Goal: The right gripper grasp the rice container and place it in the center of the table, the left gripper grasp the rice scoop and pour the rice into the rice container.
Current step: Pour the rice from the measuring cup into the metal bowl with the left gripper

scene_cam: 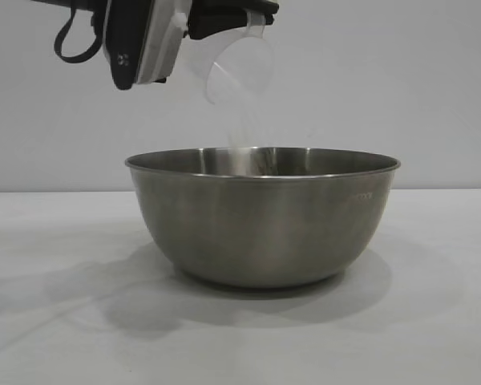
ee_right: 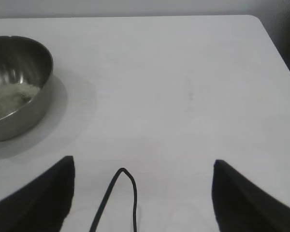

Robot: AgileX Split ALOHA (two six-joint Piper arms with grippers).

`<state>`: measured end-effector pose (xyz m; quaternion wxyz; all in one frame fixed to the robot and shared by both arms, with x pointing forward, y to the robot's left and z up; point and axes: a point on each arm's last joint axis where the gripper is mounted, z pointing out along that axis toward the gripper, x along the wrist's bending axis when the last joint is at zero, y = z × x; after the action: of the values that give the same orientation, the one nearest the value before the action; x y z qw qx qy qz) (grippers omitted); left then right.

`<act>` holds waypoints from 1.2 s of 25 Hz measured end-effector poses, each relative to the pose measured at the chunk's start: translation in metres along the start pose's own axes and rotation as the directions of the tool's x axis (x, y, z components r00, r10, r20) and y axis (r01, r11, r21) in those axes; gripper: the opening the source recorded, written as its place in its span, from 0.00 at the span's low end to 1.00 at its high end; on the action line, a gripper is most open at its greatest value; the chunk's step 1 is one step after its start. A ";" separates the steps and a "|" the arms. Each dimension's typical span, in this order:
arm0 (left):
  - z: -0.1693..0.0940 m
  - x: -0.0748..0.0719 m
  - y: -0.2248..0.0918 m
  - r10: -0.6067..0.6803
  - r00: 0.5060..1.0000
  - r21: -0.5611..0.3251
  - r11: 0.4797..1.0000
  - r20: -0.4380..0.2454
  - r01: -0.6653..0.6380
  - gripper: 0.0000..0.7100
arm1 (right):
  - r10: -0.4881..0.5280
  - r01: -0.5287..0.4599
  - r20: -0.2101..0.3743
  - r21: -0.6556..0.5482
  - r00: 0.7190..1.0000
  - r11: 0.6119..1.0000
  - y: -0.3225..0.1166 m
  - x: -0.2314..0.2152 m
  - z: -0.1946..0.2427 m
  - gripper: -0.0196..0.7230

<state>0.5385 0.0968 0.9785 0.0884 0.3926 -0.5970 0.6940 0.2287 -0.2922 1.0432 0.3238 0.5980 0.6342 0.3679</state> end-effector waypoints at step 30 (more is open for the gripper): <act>0.003 -0.012 -0.005 -0.509 0.860 0.120 0.852 -0.031 0.509 0.00 | 0.000 0.000 0.000 0.000 1.000 1.000 0.000 0.000 0.000 0.74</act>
<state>0.5507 0.0998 0.9750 0.2437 0.5419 -0.4276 0.6813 0.2287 -0.2922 1.0432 0.3238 0.5980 0.6342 0.3679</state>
